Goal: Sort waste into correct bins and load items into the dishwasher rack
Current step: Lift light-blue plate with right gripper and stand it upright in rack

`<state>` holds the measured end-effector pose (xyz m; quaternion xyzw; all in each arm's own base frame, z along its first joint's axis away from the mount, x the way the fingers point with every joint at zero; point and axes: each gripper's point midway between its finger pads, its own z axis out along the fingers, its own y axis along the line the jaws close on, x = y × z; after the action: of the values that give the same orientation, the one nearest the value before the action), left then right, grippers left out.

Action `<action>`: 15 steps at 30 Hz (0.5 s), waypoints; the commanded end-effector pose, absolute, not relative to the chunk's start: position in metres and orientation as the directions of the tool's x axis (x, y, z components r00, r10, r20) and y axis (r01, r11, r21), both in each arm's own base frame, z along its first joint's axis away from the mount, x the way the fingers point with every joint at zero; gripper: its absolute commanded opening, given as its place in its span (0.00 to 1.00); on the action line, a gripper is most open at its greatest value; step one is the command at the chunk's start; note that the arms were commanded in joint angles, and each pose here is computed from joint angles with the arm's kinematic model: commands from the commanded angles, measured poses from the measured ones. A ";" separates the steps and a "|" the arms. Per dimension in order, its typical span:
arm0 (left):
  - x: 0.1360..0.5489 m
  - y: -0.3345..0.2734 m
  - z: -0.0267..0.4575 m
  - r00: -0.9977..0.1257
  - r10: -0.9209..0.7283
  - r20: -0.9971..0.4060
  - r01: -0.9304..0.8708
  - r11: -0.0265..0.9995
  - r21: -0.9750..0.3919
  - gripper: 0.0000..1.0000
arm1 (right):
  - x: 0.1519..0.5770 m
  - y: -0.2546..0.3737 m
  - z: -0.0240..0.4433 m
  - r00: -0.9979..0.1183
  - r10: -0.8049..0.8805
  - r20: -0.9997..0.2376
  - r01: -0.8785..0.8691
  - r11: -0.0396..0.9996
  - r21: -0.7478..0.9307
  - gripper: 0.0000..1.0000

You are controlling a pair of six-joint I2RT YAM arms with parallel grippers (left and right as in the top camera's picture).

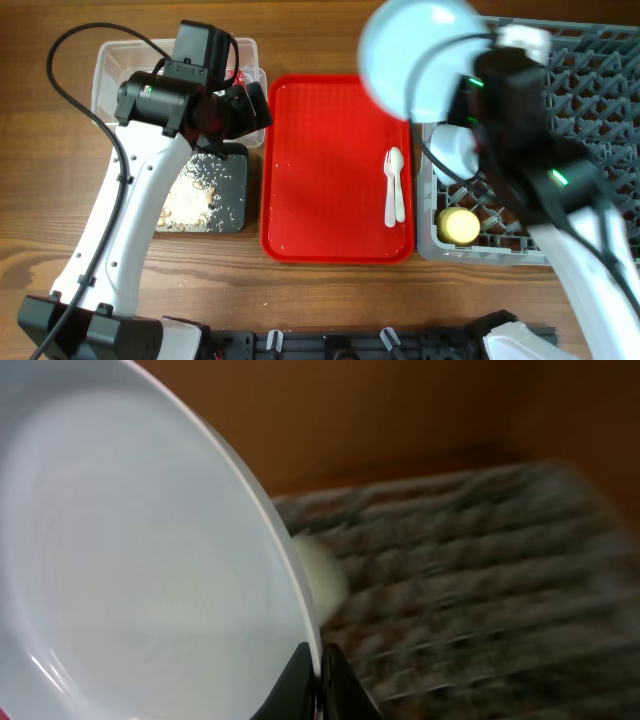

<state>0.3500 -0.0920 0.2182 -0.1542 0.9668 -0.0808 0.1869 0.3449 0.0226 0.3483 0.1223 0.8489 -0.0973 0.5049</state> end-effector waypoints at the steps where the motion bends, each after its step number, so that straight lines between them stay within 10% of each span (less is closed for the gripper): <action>1: 0.352 -0.088 0.224 -0.873 -0.330 -0.359 -0.270 0.940 -0.208 1.00 | 0.311 -0.057 0.387 -0.483 -0.111 -0.869 0.523 0.760 -0.387 0.04; 15: 0.352 -0.088 0.224 -0.873 -0.330 -0.359 -0.270 0.940 -0.208 1.00 | 0.333 -0.151 0.360 -0.791 -0.189 -0.582 0.448 0.469 -0.762 0.04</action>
<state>0.3498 -0.0921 0.2182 -0.1542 0.9669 -0.0808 0.1865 0.3226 -0.1399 0.3682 0.1311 0.7953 -0.4613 0.3708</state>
